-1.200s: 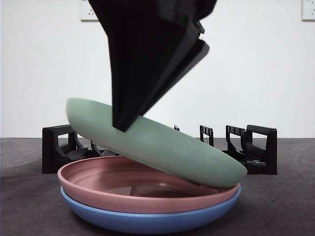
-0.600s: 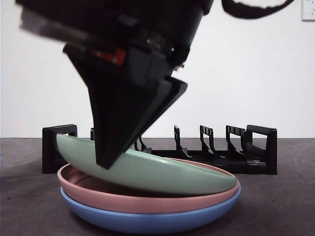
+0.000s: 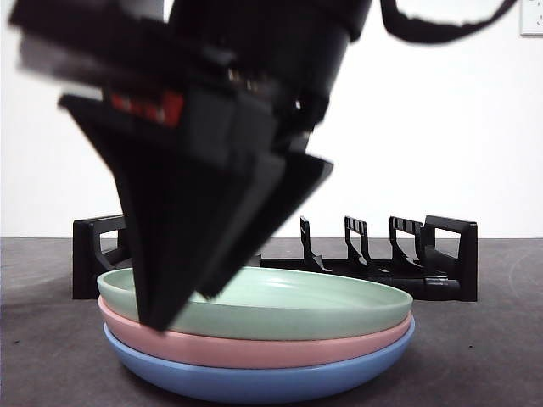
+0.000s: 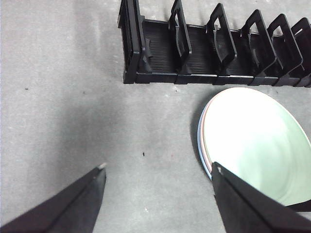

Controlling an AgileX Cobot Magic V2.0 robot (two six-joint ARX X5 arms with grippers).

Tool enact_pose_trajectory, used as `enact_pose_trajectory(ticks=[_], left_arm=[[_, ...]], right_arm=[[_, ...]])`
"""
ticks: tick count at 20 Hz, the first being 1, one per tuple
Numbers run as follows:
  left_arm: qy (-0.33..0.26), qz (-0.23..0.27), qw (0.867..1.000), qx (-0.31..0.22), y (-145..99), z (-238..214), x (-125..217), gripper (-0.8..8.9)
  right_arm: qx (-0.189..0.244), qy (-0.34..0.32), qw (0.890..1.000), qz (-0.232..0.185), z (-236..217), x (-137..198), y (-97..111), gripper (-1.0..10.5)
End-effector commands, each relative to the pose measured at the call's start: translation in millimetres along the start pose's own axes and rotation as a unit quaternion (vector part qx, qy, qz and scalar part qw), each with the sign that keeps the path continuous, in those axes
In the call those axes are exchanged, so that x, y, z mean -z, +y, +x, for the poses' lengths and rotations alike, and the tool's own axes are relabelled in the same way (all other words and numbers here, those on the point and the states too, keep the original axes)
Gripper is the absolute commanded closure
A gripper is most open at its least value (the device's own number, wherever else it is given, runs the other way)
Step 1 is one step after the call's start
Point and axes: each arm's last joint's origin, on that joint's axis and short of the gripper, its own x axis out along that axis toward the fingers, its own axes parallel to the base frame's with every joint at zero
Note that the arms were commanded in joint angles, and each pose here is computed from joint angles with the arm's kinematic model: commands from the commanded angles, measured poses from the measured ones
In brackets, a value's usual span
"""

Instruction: Place the plate

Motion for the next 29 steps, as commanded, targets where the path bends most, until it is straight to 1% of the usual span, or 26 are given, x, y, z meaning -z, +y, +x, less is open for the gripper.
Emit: enact_pose_trajectory(ticks=[1, 3, 4, 6, 9, 11, 14, 17, 19, 21, 22, 23, 24, 25, 26, 27, 29], left_arm=[[-0.016, 0.003, 1.0, 0.003, -2.0, -3.2, -5.1, 4.7], [-0.023, 0.003, 1.0, 0.006, -2.5, -3.3, -6.4, 4.69], [-0.023, 0.003, 1.0, 0.006, -2.6, -3.1, -6.6, 4.69], [-0.023, 0.003, 1.0, 0.006, -2.6, -3.0, -6.7, 4.69], [-0.023, 0.003, 1.0, 0.006, -2.6, -3.0, -6.7, 4.69], [-0.023, 0.003, 1.0, 0.006, -2.6, -3.1, -6.6, 4.69], [-0.023, 0.003, 1.0, 0.006, -2.6, -3.1, -6.6, 4.7], [-0.023, 0.008, 1.0, 0.006, -2.5, -3.1, -6.6, 4.7], [-0.021, 0.031, 0.999, 0.004, -2.4, -3.1, -6.2, 4.69], [-0.018, 0.033, 0.999, 0.003, -2.2, -3.1, -5.6, 4.69], [-0.018, 0.033, 0.999, 0.003, -2.2, -3.2, -5.5, 4.7], [-0.019, 0.033, 0.999, 0.004, -2.2, -3.3, -5.6, 4.78], [-0.02, 0.034, 0.999, 0.004, -2.3, -3.3, -5.8, 6.34], [-0.022, 0.04, 0.999, 0.005, -2.5, -3.3, -6.1, 7.79], [-0.025, 0.044, 0.999, 0.006, -2.7, -3.4, -6.8, 8.08], [-0.022, 0.043, 0.999, 0.005, -2.5, -3.5, -6.3, 8.06], [-0.022, 0.043, 0.999, 0.005, -2.2, -4.7, -5.3, 8.06]], right_arm=[[0.001, -0.048, 0.999, 0.0, -25.4, -7.7, 1.4, 7.3], [0.043, -0.049, 0.998, -0.002, -41.4, -1.8, -11.7, 7.3], [0.068, -0.041, 0.997, 0.009, -47.0, 2.7, -21.1, 7.3], [0.097, -0.029, 0.994, 0.048, -56.2, 14.1, -45.3, 7.3], [0.137, -0.045, 0.983, 0.115, -72.6, 34.1, -84.9, 7.3], [0.17, -0.06, 0.971, 0.155, -85.1, 50.3, -109.6, 7.3], [0.213, -0.092, 0.948, 0.218, -108.3, 71.9, -144.1, 7.3], [0.236, -0.144, 0.922, 0.272, -127.9, 88.9, -173.1, 7.3], [0.242, -0.17, 0.906, 0.302, -135.7, 99.6, -190.1, 7.3], [0.235, -0.186, 0.899, 0.319, -140.5, 107.9, -199.9, 7.3], [0.23, -0.189, 0.899, 0.322, -141.5, 110.3, -201.7, 7.3], [0.227, -0.192, 0.898, 0.325, -142.2, 111.7, -202.9, 7.6], [0.228, -0.194, 0.897, 0.326, -142.8, 112.2, -203.8, 9.6], [0.233, -0.201, 0.895, 0.324, -143.7, 111.2, -204.8, 9.3], [0.234, -0.205, 0.894, 0.322, -144.2, 110.4, -205.2, 9.3], [0.226, -0.204, 0.897, 0.321, -143.9, 110.5, -203.7, 9.3], [0.223, -0.2, 0.898, 0.322, -144.0, 111.3, -202.4, 9.3]])
